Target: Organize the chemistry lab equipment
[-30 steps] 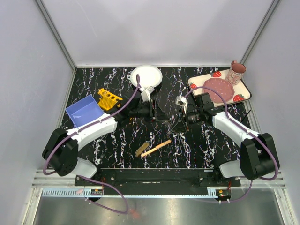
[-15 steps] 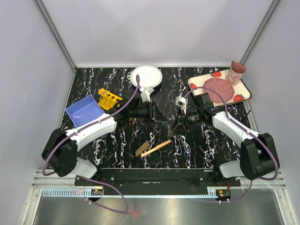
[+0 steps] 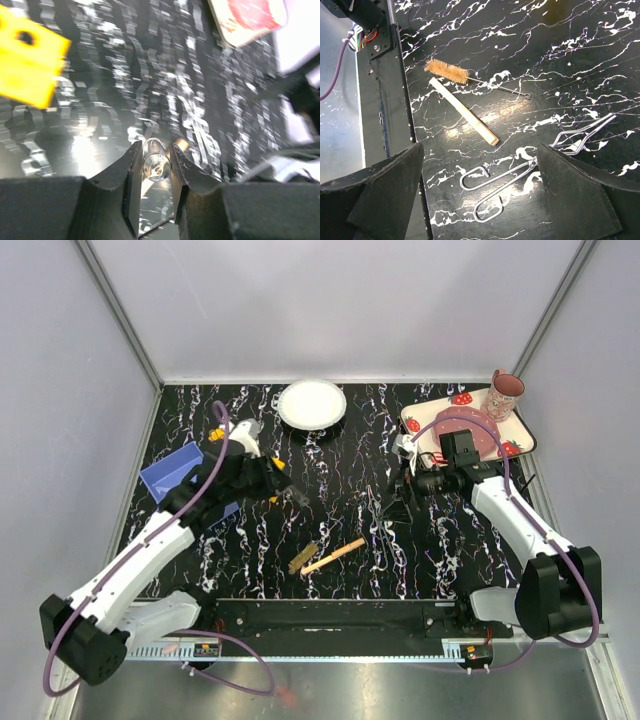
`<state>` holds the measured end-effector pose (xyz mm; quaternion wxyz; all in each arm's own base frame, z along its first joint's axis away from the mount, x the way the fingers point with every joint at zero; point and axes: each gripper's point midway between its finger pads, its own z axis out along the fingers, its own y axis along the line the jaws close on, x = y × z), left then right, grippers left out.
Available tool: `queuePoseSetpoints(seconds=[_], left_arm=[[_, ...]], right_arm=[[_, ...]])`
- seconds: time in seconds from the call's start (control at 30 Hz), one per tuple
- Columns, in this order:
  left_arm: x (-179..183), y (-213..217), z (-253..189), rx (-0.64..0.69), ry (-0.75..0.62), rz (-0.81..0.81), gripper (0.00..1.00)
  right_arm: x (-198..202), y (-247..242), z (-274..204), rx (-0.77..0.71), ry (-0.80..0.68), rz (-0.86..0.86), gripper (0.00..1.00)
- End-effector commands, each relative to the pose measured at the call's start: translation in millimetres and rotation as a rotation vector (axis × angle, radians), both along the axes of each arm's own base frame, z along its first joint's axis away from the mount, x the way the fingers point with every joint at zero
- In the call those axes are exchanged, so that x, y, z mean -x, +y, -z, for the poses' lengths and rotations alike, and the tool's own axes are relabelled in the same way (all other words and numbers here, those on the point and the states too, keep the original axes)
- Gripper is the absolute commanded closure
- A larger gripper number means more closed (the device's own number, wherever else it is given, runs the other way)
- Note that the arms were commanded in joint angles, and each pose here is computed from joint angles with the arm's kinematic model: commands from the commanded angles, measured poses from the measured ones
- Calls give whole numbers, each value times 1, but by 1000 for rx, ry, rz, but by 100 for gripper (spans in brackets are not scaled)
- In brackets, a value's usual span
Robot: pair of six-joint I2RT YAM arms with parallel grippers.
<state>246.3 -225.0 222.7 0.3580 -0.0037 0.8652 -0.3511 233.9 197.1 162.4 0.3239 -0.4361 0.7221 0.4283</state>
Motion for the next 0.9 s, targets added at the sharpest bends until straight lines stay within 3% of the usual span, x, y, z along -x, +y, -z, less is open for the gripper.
queuePoseSetpoints(seconds=[0.0,0.17,0.37,0.87], left_arm=[[-23,90,3,-331,-109,-288,80],[-44,117,-9,-450,-180,-390,80],[-72,116,-8,-518,-215,-408,80],[-107,100,0,-555,-247,-373,80]], right_arm=[[-3,-2,-13,1,-66,-11,0],[-4,-3,-9,10,-53,-7,0],[-5,-4,-8,15,-55,-3,0],[-6,-4,-3,21,-40,-6,0]])
